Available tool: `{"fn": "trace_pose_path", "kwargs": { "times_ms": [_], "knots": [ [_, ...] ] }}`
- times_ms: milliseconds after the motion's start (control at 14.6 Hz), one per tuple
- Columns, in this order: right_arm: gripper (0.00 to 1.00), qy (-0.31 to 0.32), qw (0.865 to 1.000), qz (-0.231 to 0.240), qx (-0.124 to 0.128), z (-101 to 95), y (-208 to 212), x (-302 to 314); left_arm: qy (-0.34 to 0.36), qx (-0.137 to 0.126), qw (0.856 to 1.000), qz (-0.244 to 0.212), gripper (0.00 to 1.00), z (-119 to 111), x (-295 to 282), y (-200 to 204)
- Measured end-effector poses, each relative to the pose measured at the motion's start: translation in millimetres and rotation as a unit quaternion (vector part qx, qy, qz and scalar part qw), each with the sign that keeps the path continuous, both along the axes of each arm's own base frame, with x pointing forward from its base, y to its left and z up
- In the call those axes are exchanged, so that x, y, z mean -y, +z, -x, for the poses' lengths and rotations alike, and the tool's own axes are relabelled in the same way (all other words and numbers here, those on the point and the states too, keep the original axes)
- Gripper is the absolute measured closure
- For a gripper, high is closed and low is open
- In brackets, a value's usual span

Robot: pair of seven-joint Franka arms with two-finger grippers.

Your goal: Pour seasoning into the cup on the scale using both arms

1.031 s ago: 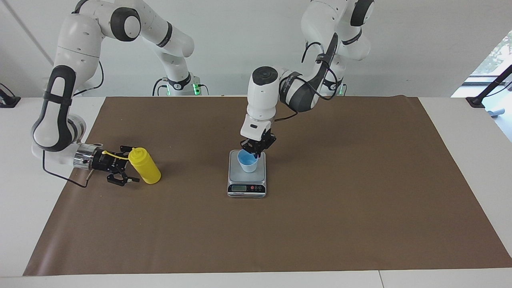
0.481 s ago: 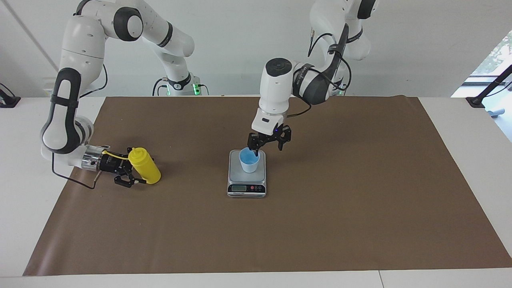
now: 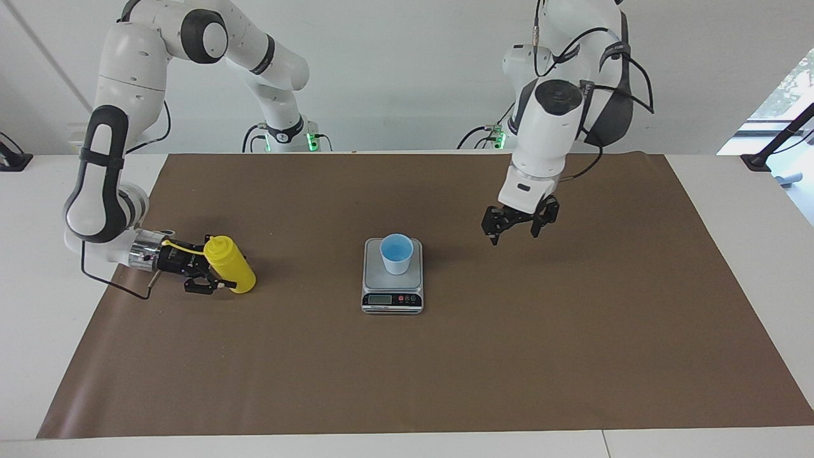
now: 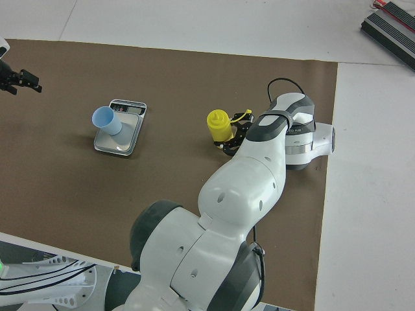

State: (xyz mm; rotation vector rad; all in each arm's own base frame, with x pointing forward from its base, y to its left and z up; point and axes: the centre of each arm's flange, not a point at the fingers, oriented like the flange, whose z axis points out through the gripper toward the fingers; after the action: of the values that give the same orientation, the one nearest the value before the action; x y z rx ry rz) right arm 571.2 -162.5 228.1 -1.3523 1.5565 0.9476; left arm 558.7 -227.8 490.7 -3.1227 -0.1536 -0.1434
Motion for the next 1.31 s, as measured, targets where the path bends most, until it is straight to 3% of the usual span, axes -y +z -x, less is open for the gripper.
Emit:
{"fn": "trace_pose_path", "kwargs": {
  "times_ms": [275, 687, 825, 1031, 1306],
  "knots": [
    [0.36, 0.000, 1.000, 0.021, 0.019, -9.5, 6, -13, -0.029, -0.011, 1.000, 0.001, 0.00, -2, -85, 41],
    [0.36, 0.010, 0.996, 0.064, 0.054, -29.1, 46, -45, -0.057, -0.035, 0.998, -0.003, 0.00, 3, -171, 71],
    [0.36, 0.011, 0.994, 0.099, 0.051, -39.6, 67, -69, -0.057, -0.040, 0.998, 0.005, 0.00, 3, -191, 86],
    [0.36, 0.004, 0.982, 0.187, 0.020, -55.4, 112, -131, -0.061, -0.044, 0.997, 0.015, 0.00, 6, -214, 109],
    [0.36, 0.008, 0.962, 0.272, 0.000, -58.7, 144, -198, -0.063, -0.057, 0.996, 0.017, 0.00, 12, -217, 127]
  ]
}}
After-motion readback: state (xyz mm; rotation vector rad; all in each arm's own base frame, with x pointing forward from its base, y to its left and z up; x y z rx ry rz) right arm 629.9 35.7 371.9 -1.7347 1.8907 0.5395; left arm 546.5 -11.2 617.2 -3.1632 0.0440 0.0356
